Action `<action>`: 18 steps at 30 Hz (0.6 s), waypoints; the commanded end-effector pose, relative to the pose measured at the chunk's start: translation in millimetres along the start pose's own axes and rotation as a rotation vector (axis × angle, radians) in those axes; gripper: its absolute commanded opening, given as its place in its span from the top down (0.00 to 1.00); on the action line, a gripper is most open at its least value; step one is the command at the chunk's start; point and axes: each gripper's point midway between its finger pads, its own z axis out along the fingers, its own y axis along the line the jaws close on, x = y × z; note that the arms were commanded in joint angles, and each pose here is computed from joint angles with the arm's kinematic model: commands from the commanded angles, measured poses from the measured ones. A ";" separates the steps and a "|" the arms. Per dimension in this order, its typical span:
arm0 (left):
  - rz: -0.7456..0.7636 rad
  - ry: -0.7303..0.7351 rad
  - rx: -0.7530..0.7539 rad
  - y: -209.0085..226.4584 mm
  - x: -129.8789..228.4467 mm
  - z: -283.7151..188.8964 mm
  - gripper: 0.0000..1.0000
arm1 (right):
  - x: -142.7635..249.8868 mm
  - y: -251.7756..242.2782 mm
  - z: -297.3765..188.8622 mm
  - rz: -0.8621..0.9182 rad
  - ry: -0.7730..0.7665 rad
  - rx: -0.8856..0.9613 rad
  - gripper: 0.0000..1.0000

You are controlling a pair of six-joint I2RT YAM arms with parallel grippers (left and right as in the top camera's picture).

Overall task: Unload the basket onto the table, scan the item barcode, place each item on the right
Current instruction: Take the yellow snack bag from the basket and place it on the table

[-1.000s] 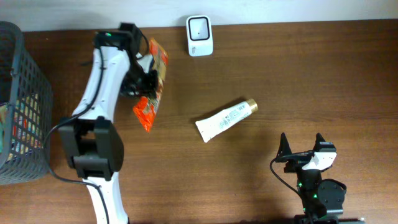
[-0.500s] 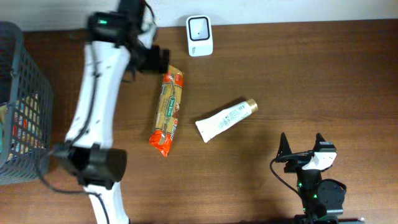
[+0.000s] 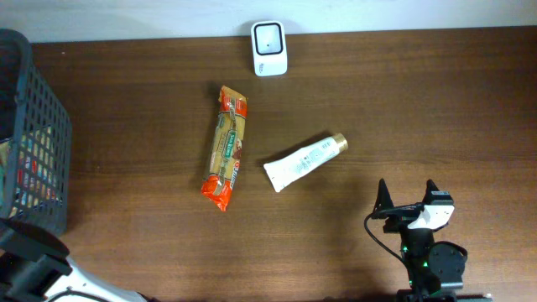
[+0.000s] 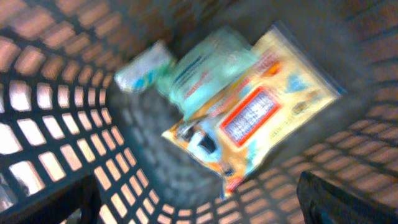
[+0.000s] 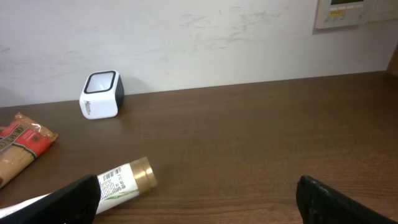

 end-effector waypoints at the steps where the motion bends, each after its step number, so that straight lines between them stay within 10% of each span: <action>1: 0.038 0.113 -0.040 8.9 29.9 51.0 0.01 | 3.6 -0.5 0.3 0.002 0.006 0.004 0.01; 14: 0.101 0.076 0.032 -7.5 71.3 173.7 0.00 | 3.6 -0.5 0.3 0.002 0.006 0.004 0.01; 18: 0.105 0.093 0.028 -4.7 89.9 190.6 0.50 | 3.6 -0.5 0.3 0.002 0.006 0.004 0.01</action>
